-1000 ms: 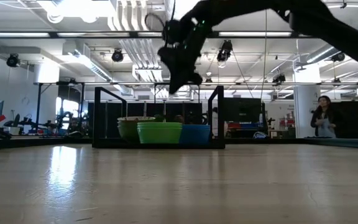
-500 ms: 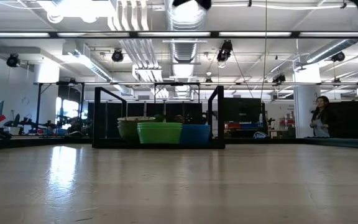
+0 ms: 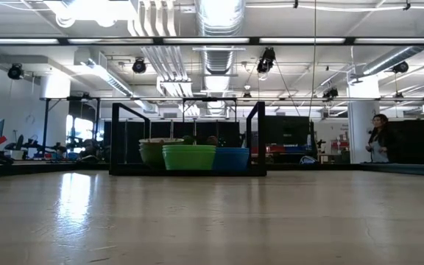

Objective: Pick & Place Mini bowls
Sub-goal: Return to Home Position

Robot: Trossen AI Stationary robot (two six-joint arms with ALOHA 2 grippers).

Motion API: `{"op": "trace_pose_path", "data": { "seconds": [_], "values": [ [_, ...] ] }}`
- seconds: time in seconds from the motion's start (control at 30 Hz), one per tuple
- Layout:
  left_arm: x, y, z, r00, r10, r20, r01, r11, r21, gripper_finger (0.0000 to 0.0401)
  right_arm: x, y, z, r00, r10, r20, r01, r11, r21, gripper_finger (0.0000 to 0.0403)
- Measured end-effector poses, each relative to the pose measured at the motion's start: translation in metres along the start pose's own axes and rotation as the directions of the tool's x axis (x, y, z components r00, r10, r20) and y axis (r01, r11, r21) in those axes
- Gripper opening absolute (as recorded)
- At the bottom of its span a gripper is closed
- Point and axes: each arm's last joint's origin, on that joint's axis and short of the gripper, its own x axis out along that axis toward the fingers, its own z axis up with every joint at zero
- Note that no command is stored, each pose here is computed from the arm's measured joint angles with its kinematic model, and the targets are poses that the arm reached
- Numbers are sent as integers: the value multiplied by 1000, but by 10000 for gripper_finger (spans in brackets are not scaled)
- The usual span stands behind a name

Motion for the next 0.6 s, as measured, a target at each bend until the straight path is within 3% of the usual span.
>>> {"op": "trace_pose_path", "data": {
  "seconds": [0.17,0.3,0.6],
  "values": [
    [-12,11,-1,1000,-25,11,25,1000,-5,0,-13,26,-5,997,78,2,-78,996,-51,8],
    [-19,19,-16,1000,-28,12,28,1000,3,0,-20,39,-12,995,102,-8,-102,991,-84,8],
    [-35,35,-57,985,-103,141,114,991,-74,0,-41,34,-29,992,100,78,-99,995,-22,8]
  ]
}}
